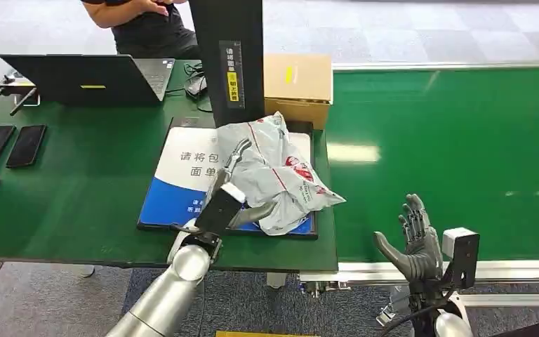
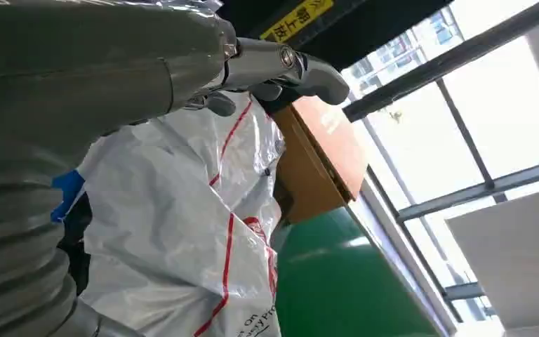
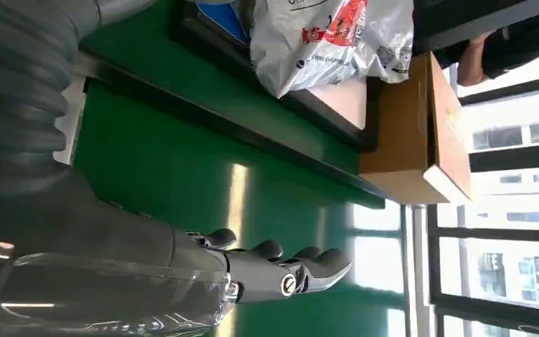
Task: Moved the parcel from conveyor to table for the left to box.
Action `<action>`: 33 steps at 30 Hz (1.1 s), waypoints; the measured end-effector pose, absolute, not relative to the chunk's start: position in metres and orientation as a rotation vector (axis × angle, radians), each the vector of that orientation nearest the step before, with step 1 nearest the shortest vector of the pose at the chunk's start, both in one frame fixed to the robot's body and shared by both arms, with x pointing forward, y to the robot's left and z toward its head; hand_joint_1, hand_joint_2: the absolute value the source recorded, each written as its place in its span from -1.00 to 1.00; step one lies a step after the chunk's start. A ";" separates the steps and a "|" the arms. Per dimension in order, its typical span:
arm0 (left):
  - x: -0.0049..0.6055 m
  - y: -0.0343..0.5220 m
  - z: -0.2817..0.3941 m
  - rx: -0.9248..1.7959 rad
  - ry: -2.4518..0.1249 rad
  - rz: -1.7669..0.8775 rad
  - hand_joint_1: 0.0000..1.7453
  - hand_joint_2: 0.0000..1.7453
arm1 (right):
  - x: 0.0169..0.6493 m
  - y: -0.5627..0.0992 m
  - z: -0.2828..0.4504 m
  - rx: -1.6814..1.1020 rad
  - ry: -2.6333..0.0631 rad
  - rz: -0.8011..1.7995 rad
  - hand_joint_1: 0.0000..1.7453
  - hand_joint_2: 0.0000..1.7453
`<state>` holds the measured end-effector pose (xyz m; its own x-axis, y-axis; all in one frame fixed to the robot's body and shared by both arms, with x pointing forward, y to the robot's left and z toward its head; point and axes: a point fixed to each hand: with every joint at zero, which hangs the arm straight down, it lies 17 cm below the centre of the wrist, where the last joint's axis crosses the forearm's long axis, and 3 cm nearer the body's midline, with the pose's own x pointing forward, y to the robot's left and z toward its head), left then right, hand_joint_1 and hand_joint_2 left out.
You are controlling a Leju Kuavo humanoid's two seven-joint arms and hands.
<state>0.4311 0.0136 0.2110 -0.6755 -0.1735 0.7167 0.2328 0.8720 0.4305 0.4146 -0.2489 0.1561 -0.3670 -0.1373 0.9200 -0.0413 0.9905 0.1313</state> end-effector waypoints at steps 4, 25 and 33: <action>0.431 0.004 0.210 -0.042 -2.220 -0.675 -1.00 1.00 | 0.415 -0.249 0.155 0.128 -1.943 -0.102 -1.00 1.00; 0.449 -0.046 0.177 0.124 -2.033 -0.978 -1.00 1.00 | 0.417 -0.248 0.155 0.134 -1.941 -0.101 -1.00 1.00; 0.479 -0.051 0.152 0.300 -1.852 -1.099 -1.00 1.00 | 0.417 -0.249 0.153 0.134 -1.938 -0.097 -1.00 1.00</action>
